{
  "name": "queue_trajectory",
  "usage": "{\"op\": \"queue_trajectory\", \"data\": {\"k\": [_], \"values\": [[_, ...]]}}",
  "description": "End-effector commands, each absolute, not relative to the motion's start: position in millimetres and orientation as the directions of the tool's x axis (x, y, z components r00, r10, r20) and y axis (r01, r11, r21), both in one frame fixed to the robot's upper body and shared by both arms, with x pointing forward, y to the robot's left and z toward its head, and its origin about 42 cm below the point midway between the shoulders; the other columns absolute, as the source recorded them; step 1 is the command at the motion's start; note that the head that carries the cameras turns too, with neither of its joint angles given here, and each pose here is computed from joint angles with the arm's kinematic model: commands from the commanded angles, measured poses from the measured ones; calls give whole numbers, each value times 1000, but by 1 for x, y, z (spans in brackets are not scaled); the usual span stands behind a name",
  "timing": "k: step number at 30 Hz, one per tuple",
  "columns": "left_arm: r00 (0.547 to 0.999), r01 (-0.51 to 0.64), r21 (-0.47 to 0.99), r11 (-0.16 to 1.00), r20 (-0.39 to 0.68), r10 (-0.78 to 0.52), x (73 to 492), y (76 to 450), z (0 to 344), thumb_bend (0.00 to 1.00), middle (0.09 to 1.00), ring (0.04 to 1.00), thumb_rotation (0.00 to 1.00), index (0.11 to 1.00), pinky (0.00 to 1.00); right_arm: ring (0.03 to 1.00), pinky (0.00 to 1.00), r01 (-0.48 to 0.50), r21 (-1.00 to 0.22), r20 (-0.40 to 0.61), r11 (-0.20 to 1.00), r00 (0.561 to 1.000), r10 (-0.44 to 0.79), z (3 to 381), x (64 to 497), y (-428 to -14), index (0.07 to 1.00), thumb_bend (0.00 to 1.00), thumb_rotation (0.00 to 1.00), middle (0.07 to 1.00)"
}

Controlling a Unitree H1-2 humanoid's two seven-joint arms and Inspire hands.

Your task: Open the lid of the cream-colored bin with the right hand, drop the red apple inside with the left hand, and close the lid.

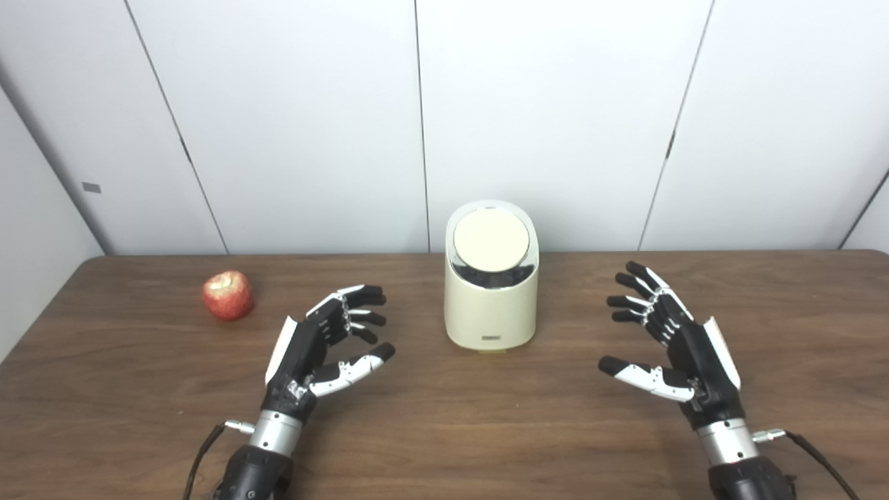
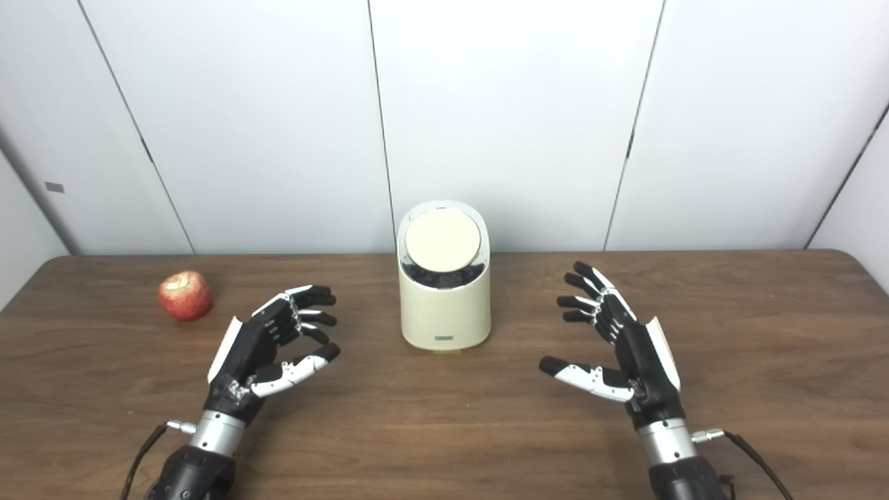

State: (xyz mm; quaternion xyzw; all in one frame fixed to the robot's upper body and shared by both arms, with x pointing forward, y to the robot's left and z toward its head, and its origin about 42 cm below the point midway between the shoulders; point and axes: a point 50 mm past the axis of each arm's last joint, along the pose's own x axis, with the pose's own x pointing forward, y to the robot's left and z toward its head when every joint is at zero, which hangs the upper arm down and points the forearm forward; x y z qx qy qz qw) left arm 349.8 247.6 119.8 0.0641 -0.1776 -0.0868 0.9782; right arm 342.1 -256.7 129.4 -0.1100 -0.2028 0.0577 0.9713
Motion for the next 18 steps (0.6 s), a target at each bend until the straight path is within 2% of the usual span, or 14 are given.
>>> {"op": "queue_trajectory", "data": {"k": [1, 6, 10, 12, 15, 18], "values": [[946, 145, 120, 982, 275, -173, 338, 243, 93, 647, 744, 651, 109, 762, 537, 795, 702, -83, -220, 318, 972, 936, 152, 110, 332, -251, 907, 697, 343, 879], [944, 148, 124, 981, 278, -178, 340, 243, 93, 635, 741, 651, 107, 763, 533, 794, 690, -85, -263, 331, 961, 928, 172, 146, 342, -244, 929, 741, 383, 892], [943, 147, 136, 980, 279, -180, 341, 243, 93, 635, 741, 648, 108, 765, 529, 783, 664, -78, -304, 346, 949, 920, 187, 169, 352, -237, 929, 759, 372, 889], [944, 145, 136, 980, 278, -178, 341, 242, 93, 642, 740, 646, 115, 763, 528, 789, 675, -79, -317, 348, 945, 917, 194, 179, 357, -235, 924, 785, 384, 888], [944, 145, 128, 981, 279, -176, 342, 241, 92, 631, 741, 653, 99, 765, 542, 822, 726, -87, -351, 350, 932, 912, 216, 194, 366, -232, 934, 774, 369, 905], [945, 143, 127, 982, 276, -173, 342, 240, 92, 629, 740, 654, 87, 765, 549, 834, 735, -87, -392, 348, 916, 908, 235, 208, 372, -227, 941, 770, 373, 912]]}}
